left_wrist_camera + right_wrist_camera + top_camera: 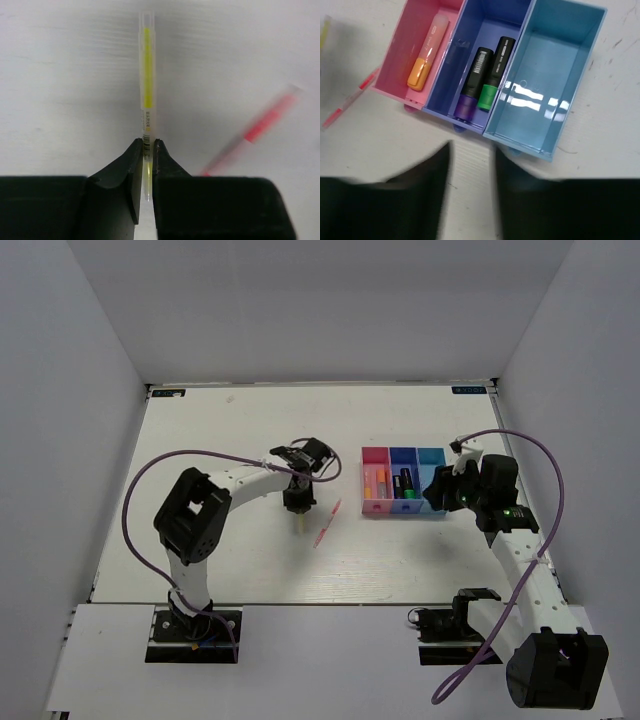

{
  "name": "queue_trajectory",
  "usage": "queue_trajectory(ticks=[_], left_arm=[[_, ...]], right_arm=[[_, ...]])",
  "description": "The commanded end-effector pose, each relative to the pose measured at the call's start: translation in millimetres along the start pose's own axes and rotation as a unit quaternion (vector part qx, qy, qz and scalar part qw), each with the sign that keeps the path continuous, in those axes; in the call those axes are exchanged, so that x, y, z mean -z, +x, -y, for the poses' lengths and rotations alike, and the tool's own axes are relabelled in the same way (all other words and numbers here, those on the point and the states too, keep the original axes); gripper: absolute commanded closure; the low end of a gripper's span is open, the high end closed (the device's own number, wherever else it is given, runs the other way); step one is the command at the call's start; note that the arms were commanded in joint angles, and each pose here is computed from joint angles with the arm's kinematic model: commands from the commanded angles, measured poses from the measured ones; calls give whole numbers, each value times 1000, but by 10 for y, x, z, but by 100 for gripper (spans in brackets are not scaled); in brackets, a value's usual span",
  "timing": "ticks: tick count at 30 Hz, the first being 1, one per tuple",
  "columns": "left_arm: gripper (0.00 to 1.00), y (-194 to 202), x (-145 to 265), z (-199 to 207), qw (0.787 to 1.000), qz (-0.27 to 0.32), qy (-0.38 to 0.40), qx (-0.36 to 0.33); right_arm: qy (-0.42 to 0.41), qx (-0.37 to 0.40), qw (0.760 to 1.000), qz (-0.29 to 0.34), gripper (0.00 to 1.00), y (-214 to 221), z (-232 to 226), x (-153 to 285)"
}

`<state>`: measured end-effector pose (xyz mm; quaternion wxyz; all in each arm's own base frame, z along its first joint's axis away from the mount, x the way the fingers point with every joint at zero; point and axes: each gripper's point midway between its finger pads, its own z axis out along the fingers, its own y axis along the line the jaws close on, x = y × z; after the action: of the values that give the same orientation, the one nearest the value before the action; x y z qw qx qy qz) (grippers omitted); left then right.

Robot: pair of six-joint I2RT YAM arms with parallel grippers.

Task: Sort the stationery into containers
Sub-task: Grab a piece of stationery with the left arm, then place the stationery into the container

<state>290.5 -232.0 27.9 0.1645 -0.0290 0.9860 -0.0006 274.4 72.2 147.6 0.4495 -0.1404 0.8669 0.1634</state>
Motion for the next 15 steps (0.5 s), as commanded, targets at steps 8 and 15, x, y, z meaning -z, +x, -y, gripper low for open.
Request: queue_trajectory(ticks=[8,15], left_arm=[[99,-570,1551,2133,915,137,373,-74],[99,-796,1731,2968,847,119,516,-34]], right_arm=[[133,-20,990,48,98,-220,413,161],[232,-39,968,90,92,-314,726,334]])
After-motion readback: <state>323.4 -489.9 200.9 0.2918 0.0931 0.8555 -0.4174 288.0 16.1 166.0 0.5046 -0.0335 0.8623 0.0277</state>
